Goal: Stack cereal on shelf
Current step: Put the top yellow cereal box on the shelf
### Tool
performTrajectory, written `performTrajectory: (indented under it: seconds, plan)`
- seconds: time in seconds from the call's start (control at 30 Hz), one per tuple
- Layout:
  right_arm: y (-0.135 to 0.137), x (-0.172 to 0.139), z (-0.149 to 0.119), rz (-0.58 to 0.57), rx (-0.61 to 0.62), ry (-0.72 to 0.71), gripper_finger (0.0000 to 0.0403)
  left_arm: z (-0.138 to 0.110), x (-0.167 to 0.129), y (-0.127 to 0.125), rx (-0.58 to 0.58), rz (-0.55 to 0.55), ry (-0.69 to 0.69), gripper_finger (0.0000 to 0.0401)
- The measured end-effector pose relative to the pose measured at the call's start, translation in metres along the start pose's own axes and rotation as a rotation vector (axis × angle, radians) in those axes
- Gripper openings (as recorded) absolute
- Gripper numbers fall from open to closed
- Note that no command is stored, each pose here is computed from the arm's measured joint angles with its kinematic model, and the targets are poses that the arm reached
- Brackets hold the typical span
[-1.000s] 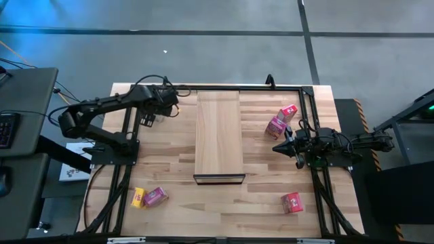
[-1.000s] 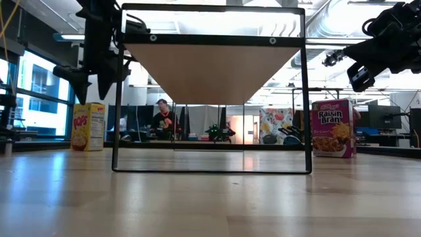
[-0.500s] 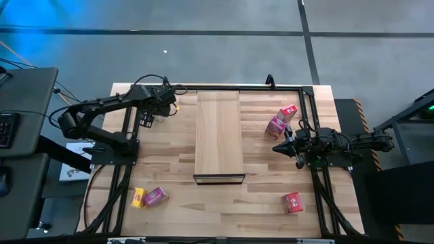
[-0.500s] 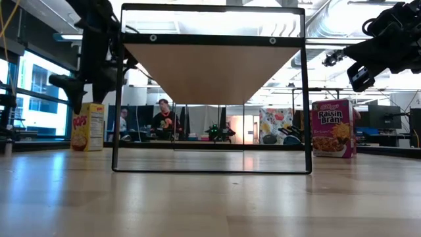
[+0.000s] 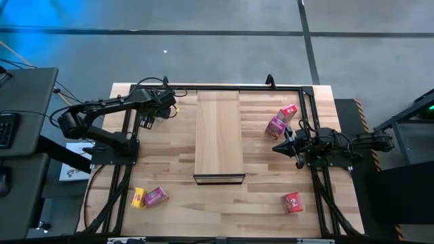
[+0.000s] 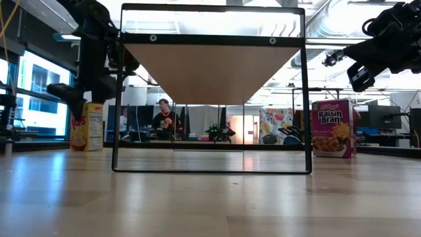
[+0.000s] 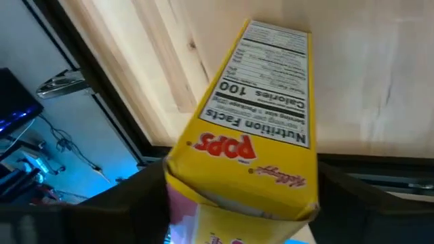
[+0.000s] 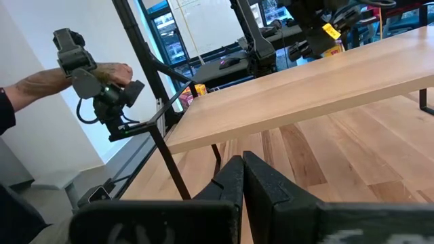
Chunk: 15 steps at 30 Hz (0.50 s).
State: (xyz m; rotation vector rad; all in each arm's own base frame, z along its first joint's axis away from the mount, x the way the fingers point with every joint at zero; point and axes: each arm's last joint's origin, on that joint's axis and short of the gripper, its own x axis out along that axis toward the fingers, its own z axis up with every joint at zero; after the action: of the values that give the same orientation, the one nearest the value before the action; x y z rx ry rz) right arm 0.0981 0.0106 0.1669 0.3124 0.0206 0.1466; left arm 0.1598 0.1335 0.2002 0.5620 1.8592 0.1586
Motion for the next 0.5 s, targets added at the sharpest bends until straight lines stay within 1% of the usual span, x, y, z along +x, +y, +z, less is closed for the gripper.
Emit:
performTrajectory:
  seconds: [0.2, 0.27, 0.37, 0.43, 0.5]
  plan:
    - [0.000, 0.000, 0.000, 0.000, 0.000, 0.000, 0.0000, -0.001, 0.000, 0.001, -0.011, 0.031, 0.030, 0.0163]
    - [0.000, 0.000, 0.000, 0.000, 0.000, 0.000, 0.0000, -0.001, 0.000, 0.001, -0.028, 0.038, 0.040, 0.0139]
    - [0.000, 0.000, 0.000, 0.000, 0.000, 0.000, 0.0000, -0.001, -0.002, 0.000, -0.029, 0.057, 0.055, 0.0118]
    - [0.000, 0.000, 0.000, 0.001, 0.000, 0.000, 0.0000, -0.001, -0.007, 0.000, -0.026, 0.077, 0.067, 0.0115]
    - [0.000, 0.000, 0.000, 0.000, 0.000, 0.000, 0.0000, -0.002, -0.017, 0.002, -0.037, 0.084, 0.062, 0.0118]
